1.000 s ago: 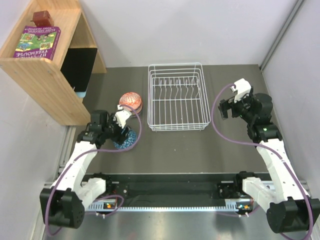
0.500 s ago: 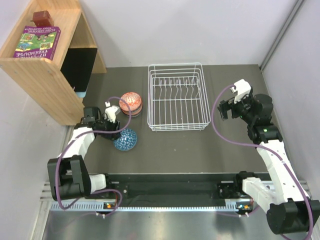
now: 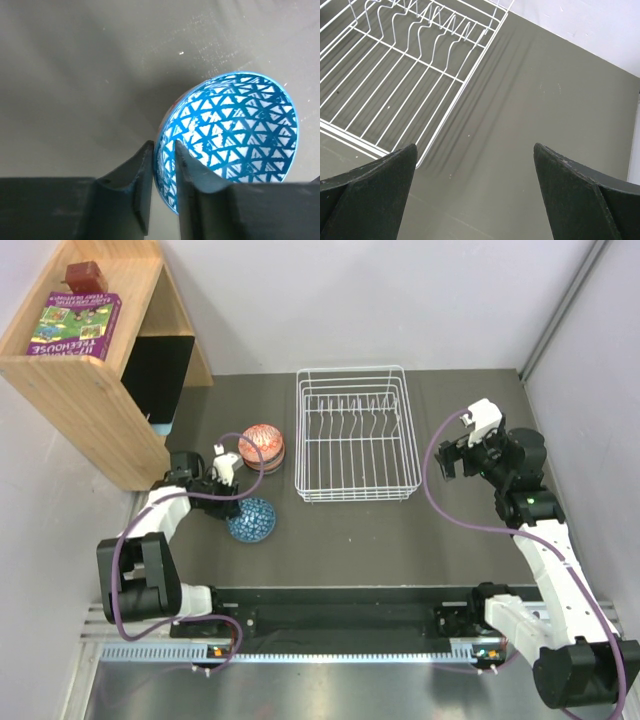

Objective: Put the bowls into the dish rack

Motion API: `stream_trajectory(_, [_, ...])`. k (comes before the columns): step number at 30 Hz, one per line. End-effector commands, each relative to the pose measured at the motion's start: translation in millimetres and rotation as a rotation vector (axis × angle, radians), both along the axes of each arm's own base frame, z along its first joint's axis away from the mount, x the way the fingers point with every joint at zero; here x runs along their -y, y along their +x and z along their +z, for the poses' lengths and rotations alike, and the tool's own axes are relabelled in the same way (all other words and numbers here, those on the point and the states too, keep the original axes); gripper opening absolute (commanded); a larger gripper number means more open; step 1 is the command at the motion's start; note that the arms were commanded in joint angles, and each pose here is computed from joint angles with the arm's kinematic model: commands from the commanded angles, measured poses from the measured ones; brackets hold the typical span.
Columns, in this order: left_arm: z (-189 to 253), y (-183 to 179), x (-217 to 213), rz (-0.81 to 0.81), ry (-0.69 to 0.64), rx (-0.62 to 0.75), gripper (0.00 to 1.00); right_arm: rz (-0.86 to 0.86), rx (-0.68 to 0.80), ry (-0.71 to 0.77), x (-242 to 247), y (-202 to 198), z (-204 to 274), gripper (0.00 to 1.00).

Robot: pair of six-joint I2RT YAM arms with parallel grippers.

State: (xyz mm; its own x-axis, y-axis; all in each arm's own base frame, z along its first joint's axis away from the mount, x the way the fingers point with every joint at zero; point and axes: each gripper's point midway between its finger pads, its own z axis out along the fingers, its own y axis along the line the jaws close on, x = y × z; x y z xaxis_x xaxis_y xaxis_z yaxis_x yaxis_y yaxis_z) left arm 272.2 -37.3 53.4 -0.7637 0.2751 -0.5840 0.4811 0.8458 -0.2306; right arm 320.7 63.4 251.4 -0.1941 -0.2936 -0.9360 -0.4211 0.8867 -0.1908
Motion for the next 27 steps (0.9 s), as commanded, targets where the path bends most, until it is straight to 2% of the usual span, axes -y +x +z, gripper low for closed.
stream_trajectory(1, [9.7, 1.5, 1.0, -0.036, -0.006, 0.005, 0.22, 0.009, 0.04, -0.002, 1.0, 1.1, 10.8, 0.99])
stream_trajectory(9, [0.0, -9.4, -0.7, -0.065, 0.011, -0.045, 0.01, 0.05, 0.042, 0.007, -5.9, -3.7, 17.5, 1.0])
stream_trajectory(15, [7.8, -17.0, 6.3, -0.116, -0.017, -0.051, 0.0, 0.15, 0.015, 0.03, -22.4, -12.4, 24.4, 1.0])
stream_trajectory(21, [84.2, 4.1, 28.9, -0.24, -0.12, 0.172, 0.0, 0.325, -0.051, 0.112, -55.4, -23.1, 45.3, 1.0])
stream_trajectory(22, [98.5, 7.0, 39.3, -0.271, -0.181, 0.215, 0.0, 0.345, -0.079, 0.127, -60.0, -21.1, 42.6, 1.0])
stream_trajectory(24, [123.7, 17.4, 51.1, -0.32, -0.214, 0.274, 0.0, 0.404, -0.101, 0.171, -72.9, -25.0, 50.3, 0.99])
stream_trajectory(27, [146.6, 26.2, 80.3, -0.416, -0.265, 0.298, 0.0, 0.489, -0.156, 0.226, -94.5, -27.3, 51.1, 1.0])
